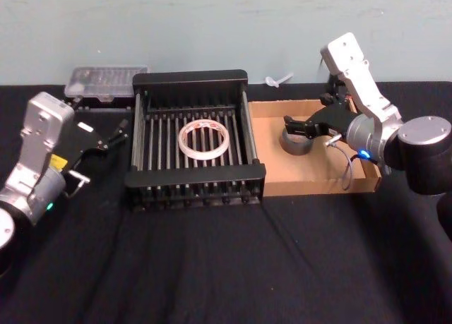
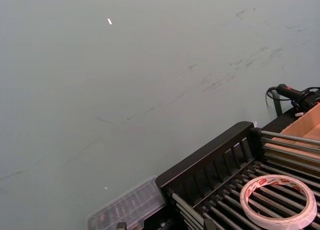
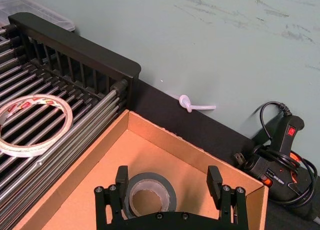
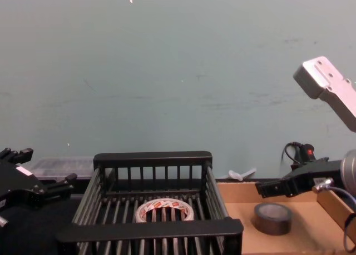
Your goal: Pick up the white tape and place it into the black box , Pick up the silver tape and place it into the brown box.
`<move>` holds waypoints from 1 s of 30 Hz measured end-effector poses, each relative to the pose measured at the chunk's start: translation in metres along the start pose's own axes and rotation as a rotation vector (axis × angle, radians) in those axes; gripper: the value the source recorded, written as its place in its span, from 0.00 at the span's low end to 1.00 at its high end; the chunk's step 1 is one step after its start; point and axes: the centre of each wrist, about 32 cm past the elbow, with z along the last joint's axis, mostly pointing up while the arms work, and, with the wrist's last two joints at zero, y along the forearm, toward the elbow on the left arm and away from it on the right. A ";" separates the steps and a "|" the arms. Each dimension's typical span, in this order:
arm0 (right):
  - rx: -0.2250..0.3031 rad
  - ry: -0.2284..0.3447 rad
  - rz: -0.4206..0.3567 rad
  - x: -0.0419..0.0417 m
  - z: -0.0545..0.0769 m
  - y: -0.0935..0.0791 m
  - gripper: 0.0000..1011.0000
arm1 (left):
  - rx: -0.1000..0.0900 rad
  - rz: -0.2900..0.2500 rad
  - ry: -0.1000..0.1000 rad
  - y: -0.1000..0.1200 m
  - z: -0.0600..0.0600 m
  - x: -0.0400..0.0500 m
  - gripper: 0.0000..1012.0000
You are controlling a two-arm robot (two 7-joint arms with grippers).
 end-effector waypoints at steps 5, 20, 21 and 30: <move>0.006 0.007 0.000 0.0004 -0.002 -0.001 0.99 | 0.000 0.000 0.000 0.000 0.000 0.0000 0.99; 0.212 0.016 -0.029 -0.0076 -0.020 -0.035 0.99 | 0.000 0.000 0.000 0.000 0.000 0.0000 0.99; 0.221 0.014 -0.029 -0.0086 -0.021 -0.038 0.99 | 0.000 0.000 0.000 0.000 0.000 0.0000 0.99; 0.287 0.012 -0.042 -0.0239 -0.047 -0.073 0.99 | 0.000 0.000 0.000 0.000 0.000 0.0000 0.99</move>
